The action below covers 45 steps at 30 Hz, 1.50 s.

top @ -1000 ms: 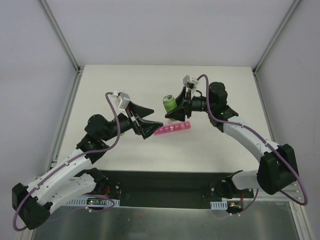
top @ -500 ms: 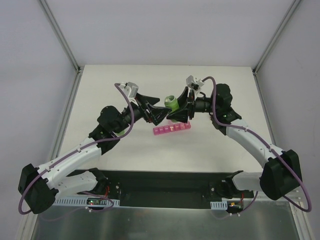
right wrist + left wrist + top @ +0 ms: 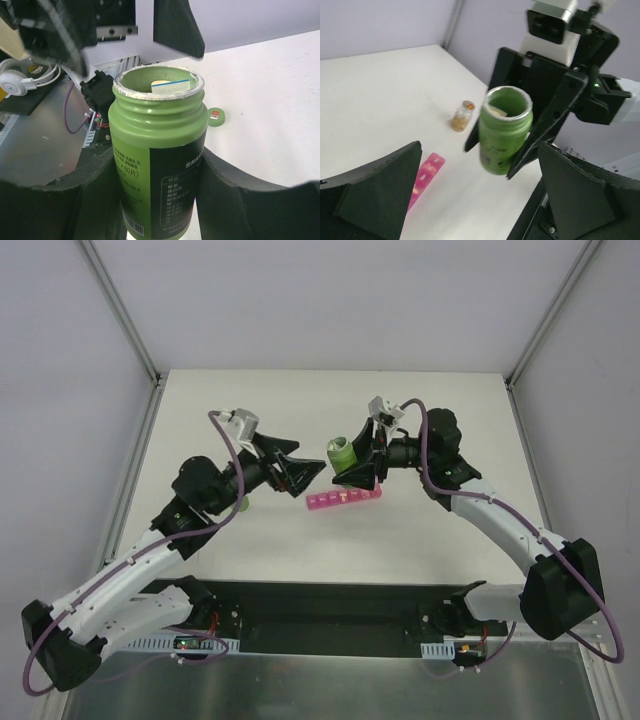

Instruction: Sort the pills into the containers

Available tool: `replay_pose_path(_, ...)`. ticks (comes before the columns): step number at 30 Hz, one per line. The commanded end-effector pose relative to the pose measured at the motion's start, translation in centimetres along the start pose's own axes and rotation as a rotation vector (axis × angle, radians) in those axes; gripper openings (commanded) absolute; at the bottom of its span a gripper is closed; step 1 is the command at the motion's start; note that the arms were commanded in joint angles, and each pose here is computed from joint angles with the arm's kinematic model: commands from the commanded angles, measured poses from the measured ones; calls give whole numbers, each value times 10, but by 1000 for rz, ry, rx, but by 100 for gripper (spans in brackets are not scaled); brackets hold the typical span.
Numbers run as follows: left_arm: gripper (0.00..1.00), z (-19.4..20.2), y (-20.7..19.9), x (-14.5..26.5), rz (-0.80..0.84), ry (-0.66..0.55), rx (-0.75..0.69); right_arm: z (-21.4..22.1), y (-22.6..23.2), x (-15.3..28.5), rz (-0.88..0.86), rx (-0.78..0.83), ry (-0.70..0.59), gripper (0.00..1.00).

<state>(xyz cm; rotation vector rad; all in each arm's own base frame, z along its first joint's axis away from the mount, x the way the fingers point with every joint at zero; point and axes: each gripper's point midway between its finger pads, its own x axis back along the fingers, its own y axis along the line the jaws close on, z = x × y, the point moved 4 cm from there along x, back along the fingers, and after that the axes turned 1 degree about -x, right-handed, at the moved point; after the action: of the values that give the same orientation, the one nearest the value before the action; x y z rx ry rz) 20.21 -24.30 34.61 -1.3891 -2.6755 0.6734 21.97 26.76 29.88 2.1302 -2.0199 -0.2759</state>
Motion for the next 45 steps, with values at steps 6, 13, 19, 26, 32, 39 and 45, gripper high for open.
replay_pose_path(6,99,22,59,91,-280,90,99,6,7,3,-43,127,32,10)
replay_pose_path(13,99,101,155,141,-829,406,260,12,6,3,-44,135,53,10)
replay_pose_path(19,99,125,191,150,-1034,625,327,14,6,4,-46,135,61,10)
replay_pose_path(26,98,146,229,144,-1167,784,329,17,5,3,-59,124,69,10)
replay_pose_path(32,86,157,249,136,-1199,850,320,18,5,3,-60,120,71,10)
replay_pose_path(39,65,162,263,134,-1237,879,303,17,4,3,-59,121,72,10)
replay_pose_path(45,64,175,271,130,-1236,932,328,17,5,3,-59,121,72,10)
